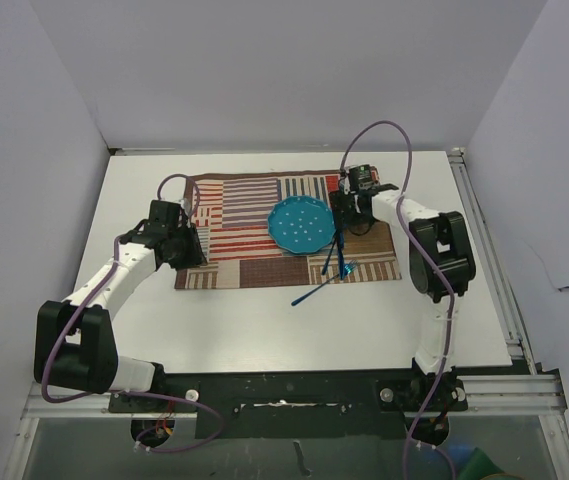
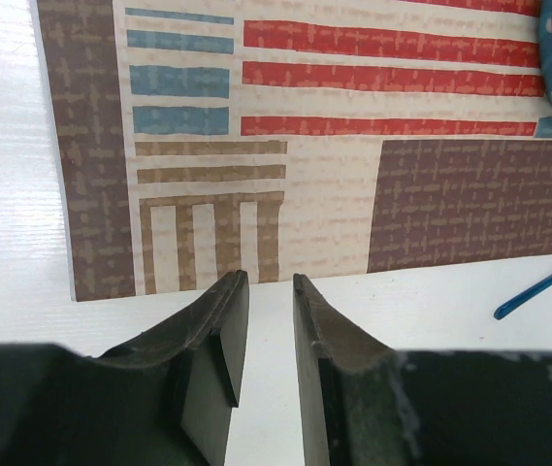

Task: Set the dinner table for one person
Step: Place the spoon on the napkin.

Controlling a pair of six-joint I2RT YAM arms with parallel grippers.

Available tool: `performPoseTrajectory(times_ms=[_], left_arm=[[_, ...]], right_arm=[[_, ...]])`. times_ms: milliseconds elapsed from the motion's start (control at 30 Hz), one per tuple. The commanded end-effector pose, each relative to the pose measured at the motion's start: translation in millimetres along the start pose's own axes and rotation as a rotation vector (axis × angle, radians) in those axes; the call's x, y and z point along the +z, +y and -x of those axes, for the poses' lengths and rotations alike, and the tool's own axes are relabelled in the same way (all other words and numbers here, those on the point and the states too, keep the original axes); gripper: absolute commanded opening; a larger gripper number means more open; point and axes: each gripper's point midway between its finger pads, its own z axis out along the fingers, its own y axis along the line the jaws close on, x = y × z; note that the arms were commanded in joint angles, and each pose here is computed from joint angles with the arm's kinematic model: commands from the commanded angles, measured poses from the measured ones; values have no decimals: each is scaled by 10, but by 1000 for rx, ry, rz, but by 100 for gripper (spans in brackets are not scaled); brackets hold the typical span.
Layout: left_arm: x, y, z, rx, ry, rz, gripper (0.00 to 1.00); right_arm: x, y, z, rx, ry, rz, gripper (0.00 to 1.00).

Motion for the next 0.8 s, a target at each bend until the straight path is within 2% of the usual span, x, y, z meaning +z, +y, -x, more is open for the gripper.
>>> performPoseTrajectory(times_ms=[0, 333, 567, 667, 767], left_arm=[[-42, -71, 142, 27, -59, -27, 25], [-35, -60, 139, 25, -57, -21, 25], [-33, -75, 127, 30, -51, -30, 25], [-23, -218, 88, 60, -34, -96, 25], [-32, -596, -52, 140, 6, -219, 25]], right_arm=[[-402, 180, 202, 9, -75, 57, 70], [-1045, 538, 283, -63, -148, 82, 70], [-1301, 632, -70, -49, -118, 70, 69], [-1347, 570, -311, -34, -99, 53, 69], [-1393, 515, -499, -18, -89, 42, 69]])
